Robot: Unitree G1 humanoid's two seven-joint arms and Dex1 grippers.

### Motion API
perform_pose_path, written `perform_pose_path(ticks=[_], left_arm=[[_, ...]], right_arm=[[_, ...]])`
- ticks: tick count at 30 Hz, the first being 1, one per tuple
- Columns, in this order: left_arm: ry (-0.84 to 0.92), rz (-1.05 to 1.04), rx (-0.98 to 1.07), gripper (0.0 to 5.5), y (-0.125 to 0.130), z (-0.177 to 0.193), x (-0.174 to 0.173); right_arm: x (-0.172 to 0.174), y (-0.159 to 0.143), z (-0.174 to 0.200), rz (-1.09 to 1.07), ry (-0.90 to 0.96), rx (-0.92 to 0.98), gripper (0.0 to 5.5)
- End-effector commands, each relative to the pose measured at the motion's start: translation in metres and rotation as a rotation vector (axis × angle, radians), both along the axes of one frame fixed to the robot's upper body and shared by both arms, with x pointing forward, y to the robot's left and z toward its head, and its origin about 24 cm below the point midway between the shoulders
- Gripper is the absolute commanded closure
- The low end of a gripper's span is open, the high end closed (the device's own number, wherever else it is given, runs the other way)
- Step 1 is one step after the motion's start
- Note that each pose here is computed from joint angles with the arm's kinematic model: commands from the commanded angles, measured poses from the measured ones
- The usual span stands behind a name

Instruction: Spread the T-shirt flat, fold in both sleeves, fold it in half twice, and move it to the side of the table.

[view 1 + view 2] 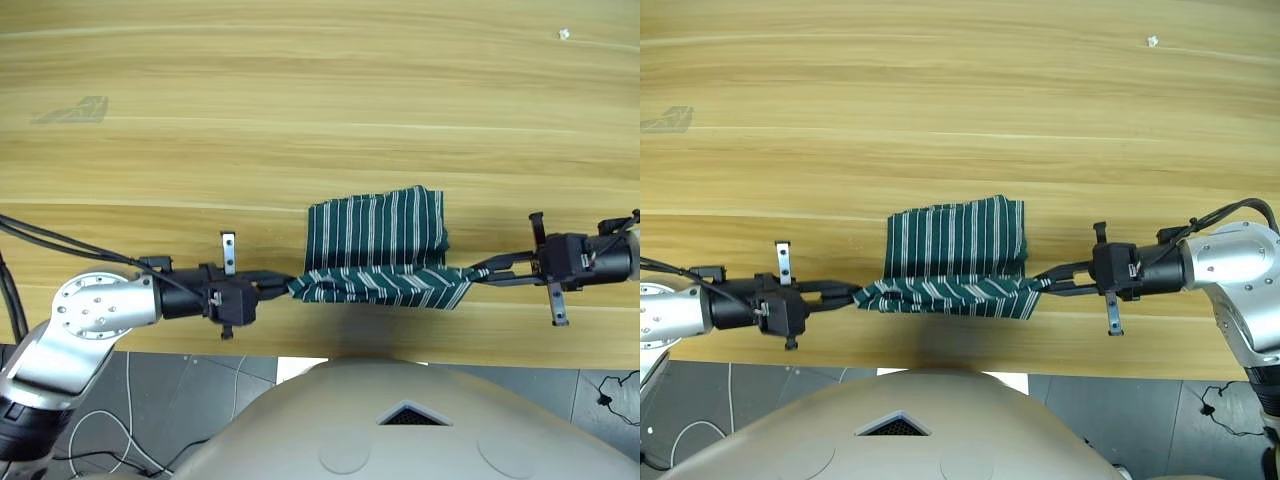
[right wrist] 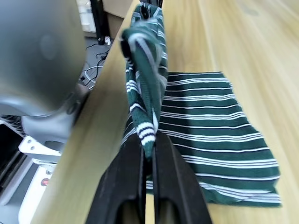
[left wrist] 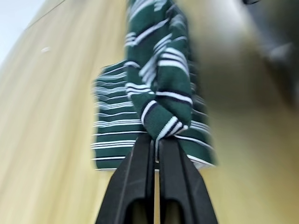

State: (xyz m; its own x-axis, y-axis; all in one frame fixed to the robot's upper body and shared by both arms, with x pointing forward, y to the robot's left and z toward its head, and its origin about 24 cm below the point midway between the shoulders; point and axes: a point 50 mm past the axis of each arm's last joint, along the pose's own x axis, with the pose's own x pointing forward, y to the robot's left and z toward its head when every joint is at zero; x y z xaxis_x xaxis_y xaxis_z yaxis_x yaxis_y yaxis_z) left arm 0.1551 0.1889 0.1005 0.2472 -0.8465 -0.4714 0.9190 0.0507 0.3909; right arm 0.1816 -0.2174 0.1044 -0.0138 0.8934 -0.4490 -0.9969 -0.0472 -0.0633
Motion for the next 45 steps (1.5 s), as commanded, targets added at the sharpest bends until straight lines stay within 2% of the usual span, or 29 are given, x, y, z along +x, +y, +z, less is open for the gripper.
perform_pose_path(ticks=[1,6,14,15,17,18,25,30,34,37,39,42,45], left_arm=[[-0.066,0.120,0.010,5.50,-0.003,-0.010,0.035],[-0.112,0.334,-0.066,5.50,-0.004,-0.014,0.077],[-0.078,0.392,-0.103,5.50,-0.017,-0.031,0.097],[-0.071,0.406,-0.103,5.19,-0.017,-0.034,0.099],[-0.065,0.455,-0.112,4.89,-0.015,-0.038,0.104],[-0.074,0.503,-0.122,4.76,-0.012,-0.039,0.108],[-0.135,0.862,-0.245,3.67,0.008,-0.043,0.133],[-0.097,0.905,-0.283,2.87,0.004,-0.058,0.121],[-0.110,0.953,-0.344,2.22,0.005,-0.057,0.115],[-0.210,1.023,-0.472,1.88,0.008,-0.039,0.113],[-0.286,1.049,-0.562,1.88,0.005,-0.025,0.108],[-0.358,1.099,-0.608,1.88,0.000,-0.022,0.101],[-0.353,1.114,-0.613,1.88,-0.006,-0.025,0.097]], right_arm=[[0.029,0.004,-0.007,-0.097,-0.107,0.016,5.48],[0.067,0.003,-0.013,-0.210,-0.199,0.016,5.48],[0.087,0.004,-0.036,-0.248,-0.180,-0.019,5.48],[0.087,0.003,-0.040,-0.260,-0.167,-0.025,5.50],[0.089,0.001,-0.045,-0.306,-0.158,-0.023,5.50],[0.092,0.000,-0.045,-0.334,-0.167,-0.020,5.15],[0.106,-0.016,-0.051,-0.554,-0.219,-0.067,3.97],[0.111,-0.015,-0.054,-0.635,-0.265,-0.100,3.09],[0.111,0.007,-0.042,-0.579,-0.317,0.016,2.37],[0.106,0.043,-0.027,-0.530,-0.350,0.232,1.87],[0.099,0.065,-0.025,-0.493,-0.352,0.307,1.46],[0.092,0.096,-0.044,-0.380,-0.327,0.233,1.42],[0.103,0.114,-0.063,-0.309,-0.489,0.047,1.42]])
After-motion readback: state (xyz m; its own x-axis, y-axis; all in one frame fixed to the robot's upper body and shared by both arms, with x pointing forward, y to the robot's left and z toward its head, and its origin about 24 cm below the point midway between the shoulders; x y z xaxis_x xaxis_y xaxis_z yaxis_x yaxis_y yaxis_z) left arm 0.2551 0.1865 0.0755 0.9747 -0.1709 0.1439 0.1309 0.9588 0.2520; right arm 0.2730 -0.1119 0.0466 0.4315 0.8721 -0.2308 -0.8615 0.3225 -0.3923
